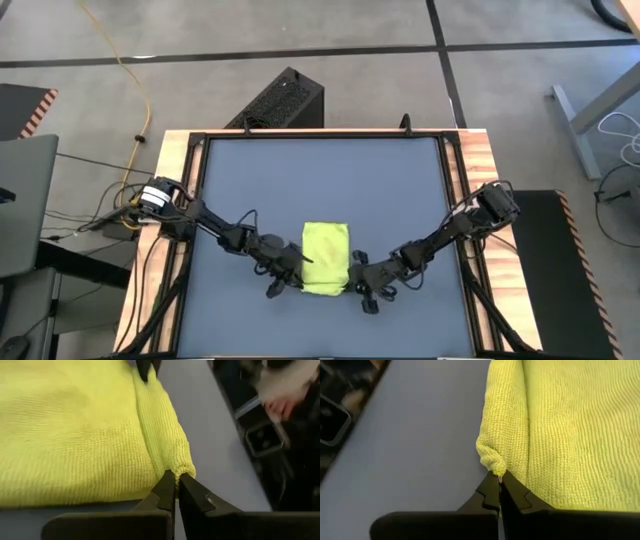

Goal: Roll towel
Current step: Roll the green microfiber towel

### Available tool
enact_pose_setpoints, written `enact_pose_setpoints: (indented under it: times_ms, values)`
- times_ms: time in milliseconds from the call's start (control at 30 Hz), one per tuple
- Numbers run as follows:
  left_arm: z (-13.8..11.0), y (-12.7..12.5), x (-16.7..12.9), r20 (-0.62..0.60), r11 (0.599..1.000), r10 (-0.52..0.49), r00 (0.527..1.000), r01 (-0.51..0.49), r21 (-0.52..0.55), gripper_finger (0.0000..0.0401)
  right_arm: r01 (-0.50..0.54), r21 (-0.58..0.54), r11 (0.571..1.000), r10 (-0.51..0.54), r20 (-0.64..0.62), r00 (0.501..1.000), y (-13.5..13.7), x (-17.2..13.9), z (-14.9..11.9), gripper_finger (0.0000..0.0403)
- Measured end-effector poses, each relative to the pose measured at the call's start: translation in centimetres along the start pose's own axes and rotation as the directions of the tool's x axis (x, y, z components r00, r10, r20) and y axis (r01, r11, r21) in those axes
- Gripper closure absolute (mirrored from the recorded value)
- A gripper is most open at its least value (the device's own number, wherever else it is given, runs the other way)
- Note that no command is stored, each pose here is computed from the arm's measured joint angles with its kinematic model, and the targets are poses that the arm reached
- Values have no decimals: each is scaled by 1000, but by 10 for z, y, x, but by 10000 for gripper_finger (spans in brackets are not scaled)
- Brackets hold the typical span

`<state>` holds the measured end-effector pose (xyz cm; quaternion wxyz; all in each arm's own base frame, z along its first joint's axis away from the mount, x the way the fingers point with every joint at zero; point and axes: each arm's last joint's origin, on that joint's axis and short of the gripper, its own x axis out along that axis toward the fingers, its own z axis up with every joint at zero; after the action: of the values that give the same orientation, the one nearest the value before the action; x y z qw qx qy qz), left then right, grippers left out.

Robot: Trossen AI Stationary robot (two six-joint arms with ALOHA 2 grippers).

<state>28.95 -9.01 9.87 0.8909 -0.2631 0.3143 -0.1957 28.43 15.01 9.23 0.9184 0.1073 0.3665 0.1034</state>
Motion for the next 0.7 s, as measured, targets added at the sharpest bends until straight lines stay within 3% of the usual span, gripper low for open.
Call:
enact_pose_setpoints:
  times_ms: [200, 500, 700]
  values:
    - [-11, -3, -4, 57, 995, 43, 997, -37, -95, 401, -38, 142, 989, 19, 128, 992, -3, -6, -12, 386]
    - [-13, -3, -4, 25, 980, 37, 999, -31, -196, 401, -53, 206, 977, 25, 140, 990, -3, -7, -12, 380]
    - [-16, -3, -4, -25, 928, 25, 999, -32, -372, 401, -79, 260, 962, 44, 140, 989, -1, -7, -11, 386]
